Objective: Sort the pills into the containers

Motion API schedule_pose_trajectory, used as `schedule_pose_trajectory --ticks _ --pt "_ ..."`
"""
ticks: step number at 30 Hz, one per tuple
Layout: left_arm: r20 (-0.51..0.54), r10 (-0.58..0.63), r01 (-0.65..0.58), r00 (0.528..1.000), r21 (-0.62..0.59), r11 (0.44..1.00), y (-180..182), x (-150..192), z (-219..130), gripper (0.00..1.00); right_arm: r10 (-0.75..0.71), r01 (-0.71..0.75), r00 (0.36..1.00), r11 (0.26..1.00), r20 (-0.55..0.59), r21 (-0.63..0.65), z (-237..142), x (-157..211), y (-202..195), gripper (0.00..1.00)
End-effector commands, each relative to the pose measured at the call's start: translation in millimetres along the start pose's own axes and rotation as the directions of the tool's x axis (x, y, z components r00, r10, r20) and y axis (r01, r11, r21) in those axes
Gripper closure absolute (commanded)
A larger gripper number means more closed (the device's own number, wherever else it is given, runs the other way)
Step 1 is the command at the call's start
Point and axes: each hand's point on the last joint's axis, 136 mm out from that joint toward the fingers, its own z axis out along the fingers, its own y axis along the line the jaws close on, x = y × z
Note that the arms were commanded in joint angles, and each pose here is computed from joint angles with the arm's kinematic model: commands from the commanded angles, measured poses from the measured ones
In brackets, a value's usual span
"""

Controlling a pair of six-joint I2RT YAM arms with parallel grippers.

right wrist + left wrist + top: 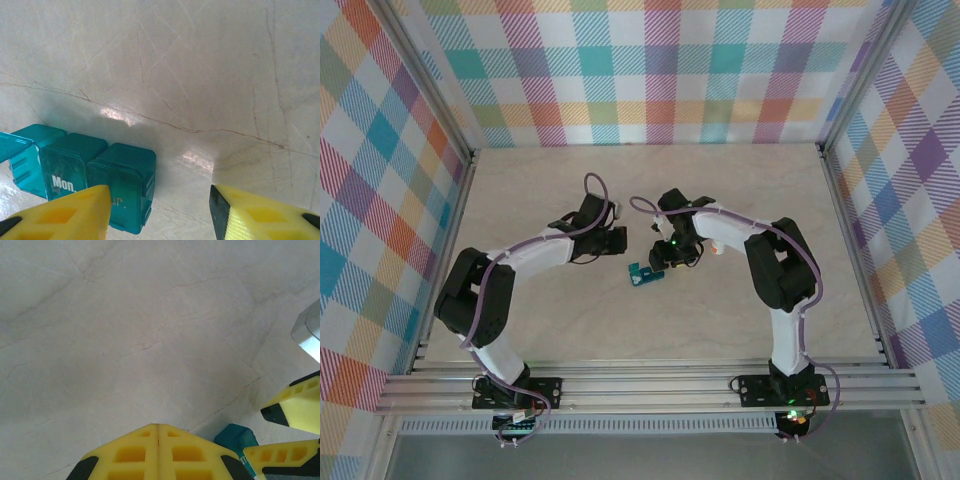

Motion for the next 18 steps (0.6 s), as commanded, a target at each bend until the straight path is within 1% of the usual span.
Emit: schedule_pose_trajectory --ticks 1,7,18 --pt "-0.03 -0.006 0.006 1.0 0.012 1.0 -4 13 9 1.0 -0.001 0.001 1.0 1.0 -0.005 0.005 3 -2 0 0.44" --pt "-0.049 0.007 -0.006 0.999 0.022 1.0 -9 24 10 1.0 0.004 -0.004 1.0 1.0 -0.009 0.005 4 -1 -1 0.45" --pt "-0.061 0.03 -0.025 0.998 0.073 0.997 -28 43 2 1.0 0.008 -0.008 1.0 1.0 -0.017 0.006 8 1 -2 0.46"
